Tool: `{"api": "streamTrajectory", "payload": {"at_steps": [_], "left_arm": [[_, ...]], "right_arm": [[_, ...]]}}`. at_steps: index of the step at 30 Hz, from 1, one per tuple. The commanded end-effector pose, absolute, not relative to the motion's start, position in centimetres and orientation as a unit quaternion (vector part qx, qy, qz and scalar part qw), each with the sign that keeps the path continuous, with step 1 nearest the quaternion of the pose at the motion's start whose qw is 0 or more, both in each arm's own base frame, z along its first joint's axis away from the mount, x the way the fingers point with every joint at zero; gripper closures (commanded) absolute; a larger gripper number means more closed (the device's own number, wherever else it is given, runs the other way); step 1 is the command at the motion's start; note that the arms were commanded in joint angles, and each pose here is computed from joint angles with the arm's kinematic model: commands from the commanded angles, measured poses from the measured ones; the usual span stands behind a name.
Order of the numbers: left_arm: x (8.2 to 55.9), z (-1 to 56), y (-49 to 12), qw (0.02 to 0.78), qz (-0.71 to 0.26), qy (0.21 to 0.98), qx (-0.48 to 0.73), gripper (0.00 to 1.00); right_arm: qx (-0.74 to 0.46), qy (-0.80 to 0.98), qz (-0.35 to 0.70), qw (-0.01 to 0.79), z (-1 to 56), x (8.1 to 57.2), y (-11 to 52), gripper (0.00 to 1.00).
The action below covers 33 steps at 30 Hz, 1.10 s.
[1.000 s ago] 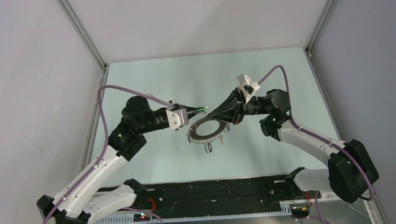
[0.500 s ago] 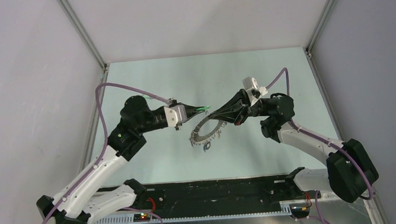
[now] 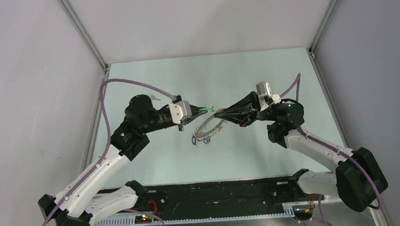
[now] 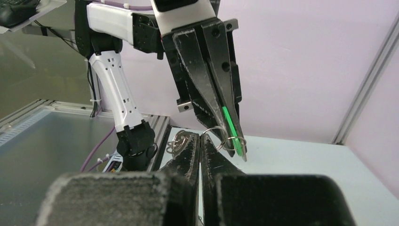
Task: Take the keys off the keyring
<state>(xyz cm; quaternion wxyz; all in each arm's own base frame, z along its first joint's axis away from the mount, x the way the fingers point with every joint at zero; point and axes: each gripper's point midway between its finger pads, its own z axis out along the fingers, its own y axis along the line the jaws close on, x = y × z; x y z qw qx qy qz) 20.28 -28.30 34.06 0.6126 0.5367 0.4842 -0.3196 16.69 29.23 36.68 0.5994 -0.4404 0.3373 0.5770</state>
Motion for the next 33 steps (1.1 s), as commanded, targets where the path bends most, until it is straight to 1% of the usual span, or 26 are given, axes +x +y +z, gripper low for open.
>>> {"api": "streamTrajectory", "payload": {"at_steps": [1,6,11,12,13,14,15,17,24,28,33], "left_arm": [[22.6,33.7,-27.4,0.618,-0.287,0.529,0.506,1.0],[22.6,34.0,-27.2,0.622,-0.283,0.528,0.504,1.0],[22.2,34.6,-26.6,0.635,-0.274,0.518,0.505,1.0],[22.3,34.6,-26.5,0.638,-0.267,0.517,0.504,1.0],[22.4,34.9,-26.2,0.645,-0.261,0.516,0.501,1.0],[22.4,34.9,-26.1,0.647,-0.255,0.514,0.502,1.0],[22.4,35.1,-25.8,0.652,-0.249,0.512,0.5,1.0],[22.3,35.3,-25.6,0.658,-0.241,0.506,0.502,1.0],[21.0,35.5,-25.7,0.662,-0.248,0.475,0.524,1.0],[20.8,35.5,-25.7,0.663,-0.247,0.469,0.529,1.0],[20.7,35.5,-25.7,0.662,-0.249,0.466,0.531,1.0]], "right_arm": [[-0.453,0.242,0.551,0.657,40.7,14.0,27.7,1.0],[-0.453,0.243,0.549,0.659,40.6,13.9,27.5,1.0],[-0.446,0.268,0.553,0.651,39.0,14.5,27.5,0.99],[-0.443,0.272,0.553,0.651,38.9,14.7,27.4,0.92],[-0.442,0.278,0.554,0.648,38.4,14.8,27.4,0.82],[-0.442,0.282,0.554,0.647,38.2,14.9,27.4,0.77],[-0.443,0.289,0.556,0.641,37.7,15.0,27.5,0.69],[-0.443,0.301,0.556,0.636,37.1,15.2,27.5,0.64],[-0.434,0.328,0.546,0.637,36.2,16.3,27.6,0.63],[-0.419,0.353,0.534,0.644,36.0,17.8,27.9,0.62],[-0.427,0.379,0.489,0.66,35.5,19.5,29.1,0.61]]}}
